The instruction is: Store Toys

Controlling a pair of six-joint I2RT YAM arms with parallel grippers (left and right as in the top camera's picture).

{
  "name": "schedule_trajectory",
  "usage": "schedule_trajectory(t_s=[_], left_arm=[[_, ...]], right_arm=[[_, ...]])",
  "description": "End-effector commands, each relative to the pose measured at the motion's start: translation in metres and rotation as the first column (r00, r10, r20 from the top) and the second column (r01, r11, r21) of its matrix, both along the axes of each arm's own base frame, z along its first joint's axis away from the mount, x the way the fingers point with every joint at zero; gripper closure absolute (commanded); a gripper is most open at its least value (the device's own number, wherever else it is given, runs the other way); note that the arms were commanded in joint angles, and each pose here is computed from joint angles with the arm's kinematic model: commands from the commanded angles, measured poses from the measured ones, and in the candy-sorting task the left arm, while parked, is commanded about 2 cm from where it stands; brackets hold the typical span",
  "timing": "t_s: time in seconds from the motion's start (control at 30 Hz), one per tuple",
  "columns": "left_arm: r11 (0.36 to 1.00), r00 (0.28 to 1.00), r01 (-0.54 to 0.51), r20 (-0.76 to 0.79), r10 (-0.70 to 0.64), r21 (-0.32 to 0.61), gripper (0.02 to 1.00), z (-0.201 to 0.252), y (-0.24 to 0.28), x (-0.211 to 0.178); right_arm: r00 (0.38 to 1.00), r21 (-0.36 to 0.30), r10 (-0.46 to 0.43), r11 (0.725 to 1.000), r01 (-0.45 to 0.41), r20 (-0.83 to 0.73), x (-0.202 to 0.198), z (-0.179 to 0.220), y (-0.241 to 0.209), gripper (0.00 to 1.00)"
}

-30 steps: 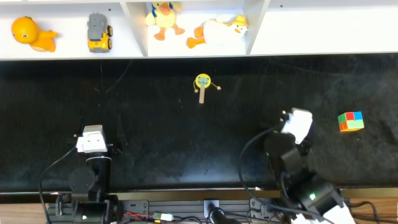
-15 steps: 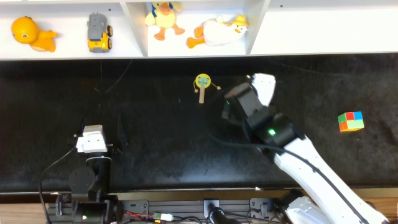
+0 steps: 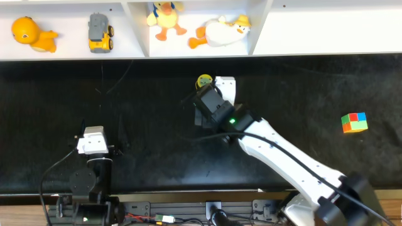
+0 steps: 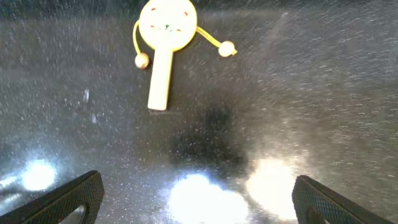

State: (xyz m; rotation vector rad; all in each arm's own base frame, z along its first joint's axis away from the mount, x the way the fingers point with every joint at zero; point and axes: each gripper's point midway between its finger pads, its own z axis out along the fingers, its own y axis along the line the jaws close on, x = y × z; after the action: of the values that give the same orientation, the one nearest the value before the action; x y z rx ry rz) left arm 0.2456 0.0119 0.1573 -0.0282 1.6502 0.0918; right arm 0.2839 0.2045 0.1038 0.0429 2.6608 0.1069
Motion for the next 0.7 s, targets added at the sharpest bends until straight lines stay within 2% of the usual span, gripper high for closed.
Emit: schedule_trajectory(t_s=[0.03, 0.23, 0.3, 0.57, 0.7], left_arm=[[1.0, 1.0, -0.003, 0.005, 0.003, 0.016, 0.02, 0.0, 0.001, 0.0], [1.0, 1.0, -0.003, 0.005, 0.003, 0.016, 0.023, 0.0, 0.001, 0.0], [1.0, 1.0, -0.003, 0.005, 0.003, 0.016, 0.02, 0.0, 0.001, 0.0], [1.0, 1.0, -0.003, 0.005, 0.003, 0.016, 0.02, 0.0, 0.001, 0.0], [1.0, 1.0, -0.003, 0.005, 0.003, 0.016, 0.02, 0.0, 0.001, 0.0]], right_arm=[[0.998, 0.019, 0.056, 0.998, -0.056, -0.002, 0.01, 0.004, 0.022, 0.023], [0.993, -0.015, 0.12, 0.993, -0.12, 0.005, 0.025, -0.006, 0.036, 0.025], [0.991, -0.01, 0.128, 0.992, -0.128, 0.035, 0.034, -0.008, 0.043, 0.029], [0.993, -0.048, 0.098, 0.994, -0.095, 0.069, 0.048, -0.021, 0.043, 0.049], [0.995, -0.04, 0.053, 0.998, -0.049, 0.083, 0.054, -0.025, 0.042, 0.064]])
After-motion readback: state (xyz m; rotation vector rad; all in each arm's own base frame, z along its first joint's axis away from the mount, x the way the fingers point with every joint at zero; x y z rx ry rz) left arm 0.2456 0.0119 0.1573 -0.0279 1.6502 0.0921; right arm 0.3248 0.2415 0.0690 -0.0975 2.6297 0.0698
